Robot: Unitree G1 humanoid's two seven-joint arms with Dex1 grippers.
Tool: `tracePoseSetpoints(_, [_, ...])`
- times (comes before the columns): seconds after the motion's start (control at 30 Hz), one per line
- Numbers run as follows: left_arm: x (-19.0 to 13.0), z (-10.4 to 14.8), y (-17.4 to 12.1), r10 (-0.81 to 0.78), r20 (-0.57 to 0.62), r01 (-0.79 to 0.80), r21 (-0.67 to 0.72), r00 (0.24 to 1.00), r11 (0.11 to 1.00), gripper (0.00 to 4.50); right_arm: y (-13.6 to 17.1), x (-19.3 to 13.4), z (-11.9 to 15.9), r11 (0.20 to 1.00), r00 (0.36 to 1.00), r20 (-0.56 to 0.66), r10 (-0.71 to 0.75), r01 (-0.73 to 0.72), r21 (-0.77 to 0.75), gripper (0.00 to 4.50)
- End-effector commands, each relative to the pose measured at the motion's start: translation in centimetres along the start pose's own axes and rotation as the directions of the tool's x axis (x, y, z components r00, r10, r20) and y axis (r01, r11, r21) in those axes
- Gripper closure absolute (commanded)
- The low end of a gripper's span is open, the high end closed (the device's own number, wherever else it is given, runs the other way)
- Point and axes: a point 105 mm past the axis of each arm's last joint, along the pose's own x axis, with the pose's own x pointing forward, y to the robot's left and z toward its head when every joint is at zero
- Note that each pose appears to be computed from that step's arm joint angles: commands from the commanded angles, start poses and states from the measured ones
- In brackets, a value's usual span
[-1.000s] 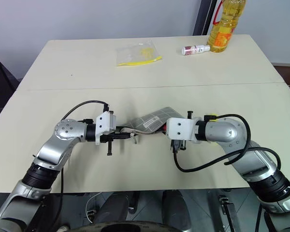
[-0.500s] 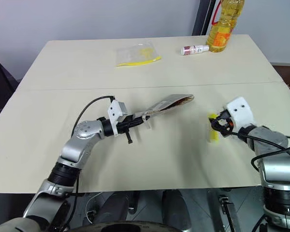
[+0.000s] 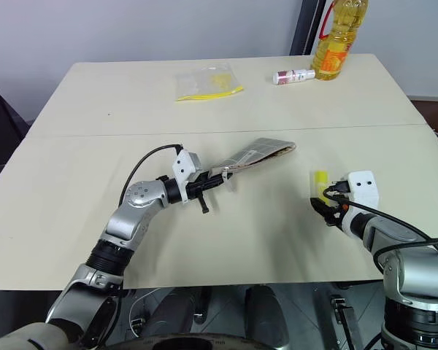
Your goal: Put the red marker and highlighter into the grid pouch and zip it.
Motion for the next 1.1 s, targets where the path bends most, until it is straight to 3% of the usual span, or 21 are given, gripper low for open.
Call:
tracePoseSetpoints(0.03, [0.2,0.8,0.2,-0.007,0.024,0.006,0.024,1.0,1.0,4.5,0.9,-0.2,0.5,1.0,1.0,0.003,0.004,-0.004,-0.029,1.2])
tracePoseSetpoints(0.13, [0.1,0.9,0.1,-0.007,0.027,0.006,0.025,1.0,1.0,4.5,0.9,-0.2,0.3,0.999,1.0,-0.015,-0.005,0.004,-0.05,1.98])
tracePoseSetpoints(0.23, [0.0,0.9,0.2,-0.003,0.028,0.002,0.026,1.0,1.0,4.5,0.7,-0.3,0.9,0.998,1.0,-0.003,-0.009,0.009,-0.068,3.43])
tracePoseSetpoints(0.27, [-0.1,0.9,0.2,0.0,0.027,-0.001,0.027,1.0,1.0,4.5,0.6,-0.4,1.3,0.997,1.0,0.004,-0.012,0.012,-0.079,3.64])
tracePoseSetpoints(0.4, [-0.6,0.9,1.2,0.039,0.024,-0.04,0.039,0.999,0.998,4.5,1.4,-1.7,5.1,0.933,0.992,0.108,0.065,-0.022,-0.358,3.63])
tracePoseSetpoints(0.47, [-0.7,1.0,1.4,0.042,0.024,-0.043,0.043,0.999,0.998,4.5,2.3,-2.5,6.4,0.904,0.979,0.144,0.146,-0.073,-0.42,3.63])
tracePoseSetpoints(0.77, [-0.9,1.3,1.3,0.03,0.028,-0.032,0.065,0.999,0.997,4.5,5.0,-3.5,8.7,0.853,0.94,0.163,0.3,-0.188,-0.488,3.63])
tracePoseSetpoints(1.1, [-1.0,1.7,0.9,0.019,0.031,-0.021,0.078,0.999,0.997,4.5,5.0,-2.4,8.2,0.863,0.948,0.132,0.289,-0.198,-0.466,3.63])
